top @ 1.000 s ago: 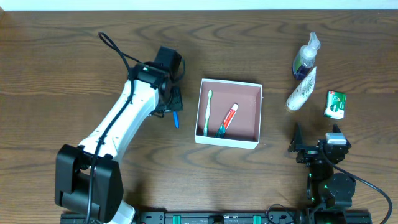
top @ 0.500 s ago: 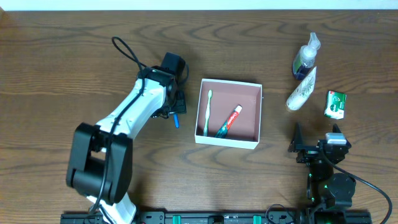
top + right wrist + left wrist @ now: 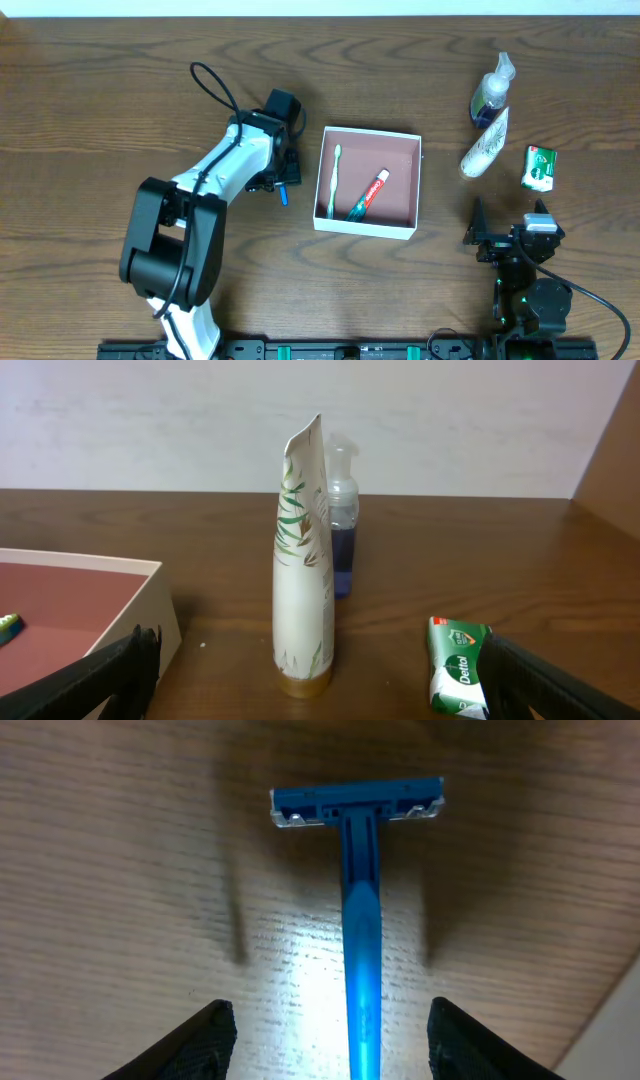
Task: Pack container
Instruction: 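Move the left gripper over the blue razor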
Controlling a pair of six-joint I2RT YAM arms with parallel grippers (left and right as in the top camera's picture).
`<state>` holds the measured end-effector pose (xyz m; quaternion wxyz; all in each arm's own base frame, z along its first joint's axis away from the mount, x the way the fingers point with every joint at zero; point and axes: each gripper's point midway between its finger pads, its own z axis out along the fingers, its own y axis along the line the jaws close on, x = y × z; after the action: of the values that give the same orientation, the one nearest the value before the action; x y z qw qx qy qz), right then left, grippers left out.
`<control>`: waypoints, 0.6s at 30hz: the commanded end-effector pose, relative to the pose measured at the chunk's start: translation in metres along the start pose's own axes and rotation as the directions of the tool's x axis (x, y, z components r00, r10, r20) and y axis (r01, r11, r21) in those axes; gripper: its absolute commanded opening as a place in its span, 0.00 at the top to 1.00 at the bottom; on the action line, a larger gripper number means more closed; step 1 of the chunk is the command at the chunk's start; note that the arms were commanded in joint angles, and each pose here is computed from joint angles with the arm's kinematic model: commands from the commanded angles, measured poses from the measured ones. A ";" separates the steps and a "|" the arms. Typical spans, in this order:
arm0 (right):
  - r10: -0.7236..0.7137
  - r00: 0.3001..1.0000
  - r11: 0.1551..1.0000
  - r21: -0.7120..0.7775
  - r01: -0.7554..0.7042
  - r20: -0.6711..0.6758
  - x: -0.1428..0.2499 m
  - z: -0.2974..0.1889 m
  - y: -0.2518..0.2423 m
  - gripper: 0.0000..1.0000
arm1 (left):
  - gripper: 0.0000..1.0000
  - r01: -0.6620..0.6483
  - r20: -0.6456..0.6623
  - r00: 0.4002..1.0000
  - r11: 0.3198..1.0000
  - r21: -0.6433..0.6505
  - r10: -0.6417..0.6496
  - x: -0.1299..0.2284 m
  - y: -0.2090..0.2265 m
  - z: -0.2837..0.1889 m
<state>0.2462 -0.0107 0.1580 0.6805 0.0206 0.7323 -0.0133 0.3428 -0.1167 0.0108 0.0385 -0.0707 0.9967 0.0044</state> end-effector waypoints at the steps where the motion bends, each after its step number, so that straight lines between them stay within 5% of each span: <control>1: -0.016 1.000 1.000 -0.014 0.016 0.000 0.001 0.000 0.003 0.01 | 0.37 0.026 -0.030 0.999 0.999 -0.022 -0.027 0.003 0.007 0.013; 18: -0.016 1.000 1.000 -0.014 0.016 0.000 0.001 0.000 0.003 0.01 | 0.48 0.046 -0.035 0.998 0.999 -0.017 -0.046 0.002 0.006 0.020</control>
<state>0.2462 -0.0107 0.1580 0.6805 0.0205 0.7323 -0.0134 0.3463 -0.1147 -0.0006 0.0343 -0.0867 0.9956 0.0041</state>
